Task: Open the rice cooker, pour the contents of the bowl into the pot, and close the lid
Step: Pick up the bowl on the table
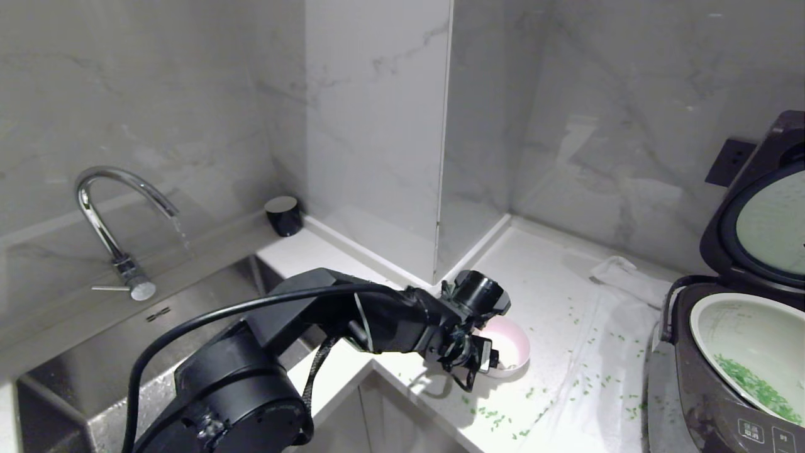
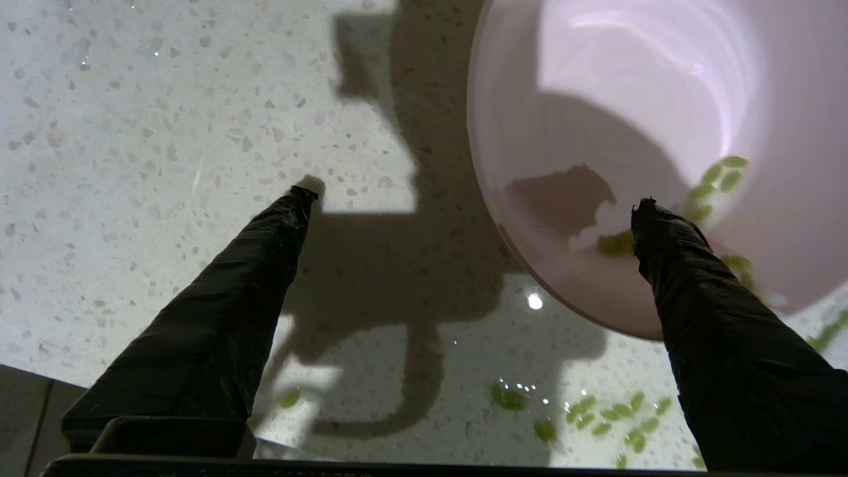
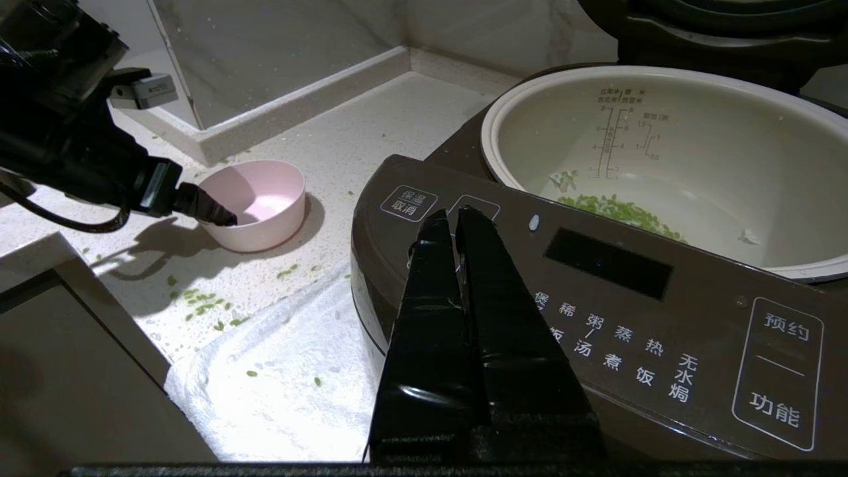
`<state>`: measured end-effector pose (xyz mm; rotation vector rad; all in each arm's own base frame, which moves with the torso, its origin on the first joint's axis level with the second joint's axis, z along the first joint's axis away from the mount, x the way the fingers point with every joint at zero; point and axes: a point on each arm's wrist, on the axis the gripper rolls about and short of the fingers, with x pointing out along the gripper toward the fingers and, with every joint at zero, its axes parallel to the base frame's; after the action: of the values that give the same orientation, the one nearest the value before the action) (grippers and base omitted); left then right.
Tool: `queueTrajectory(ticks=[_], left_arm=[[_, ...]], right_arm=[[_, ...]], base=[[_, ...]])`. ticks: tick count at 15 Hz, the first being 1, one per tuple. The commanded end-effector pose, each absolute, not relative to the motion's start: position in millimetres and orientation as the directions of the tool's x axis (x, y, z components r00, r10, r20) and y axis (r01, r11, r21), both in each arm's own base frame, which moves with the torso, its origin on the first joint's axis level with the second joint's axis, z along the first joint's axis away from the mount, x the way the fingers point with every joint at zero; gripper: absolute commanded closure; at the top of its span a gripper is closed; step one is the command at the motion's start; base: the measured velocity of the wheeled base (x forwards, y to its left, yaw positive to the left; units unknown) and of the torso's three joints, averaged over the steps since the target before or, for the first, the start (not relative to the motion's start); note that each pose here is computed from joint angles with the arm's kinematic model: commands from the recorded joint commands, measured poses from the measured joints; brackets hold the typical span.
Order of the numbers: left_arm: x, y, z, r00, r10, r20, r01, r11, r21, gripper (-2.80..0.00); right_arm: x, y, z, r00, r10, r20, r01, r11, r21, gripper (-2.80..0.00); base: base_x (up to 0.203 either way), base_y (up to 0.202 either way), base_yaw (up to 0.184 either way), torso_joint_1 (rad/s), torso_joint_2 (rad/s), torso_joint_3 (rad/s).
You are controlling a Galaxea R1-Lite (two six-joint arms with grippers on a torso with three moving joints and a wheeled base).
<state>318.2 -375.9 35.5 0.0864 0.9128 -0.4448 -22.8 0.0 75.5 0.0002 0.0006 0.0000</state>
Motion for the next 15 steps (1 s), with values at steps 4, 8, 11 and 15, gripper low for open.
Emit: queueTrajectory(ticks=[4, 8, 11, 15], left_arm=[[319, -377, 30, 0.528, -0.27, -0.805, 0.384, 0.922, -0.058, -2.8], [322, -365, 28, 0.534, -0.179, -0.826, 0.333, 0.943, 0.011, -2.8], [325, -360, 38, 0.545, -0.182, -0.819, 0.303, 0.953, -0.01, -2.8], [325, -360, 38, 0.546, -0.183, -0.818, 0.29, 0.957, -0.021, 0.0]], right_arm=[[-23, 0, 75, 1.0, 0.0, -0.001, 0.0, 1.0, 0.0, 0.0], [-23, 0, 75, 1.0, 0.0, 0.0, 0.0, 1.0, 0.0, 0.0], [-23, 0, 75, 1.0, 0.0, -0.002, 0.0, 1.0, 0.0, 0.0], [-23, 0, 75, 1.0, 0.0, -0.002, 0.0, 1.0, 0.0, 0.0]], base=[[0.0, 0.0, 0.0, 0.0, 0.0, 0.0], [0.0, 0.0, 0.0, 0.0, 0.0, 0.0], [0.0, 0.0, 0.0, 0.0, 0.0, 0.0], [0.0, 0.0, 0.0, 0.0, 0.0, 0.0]])
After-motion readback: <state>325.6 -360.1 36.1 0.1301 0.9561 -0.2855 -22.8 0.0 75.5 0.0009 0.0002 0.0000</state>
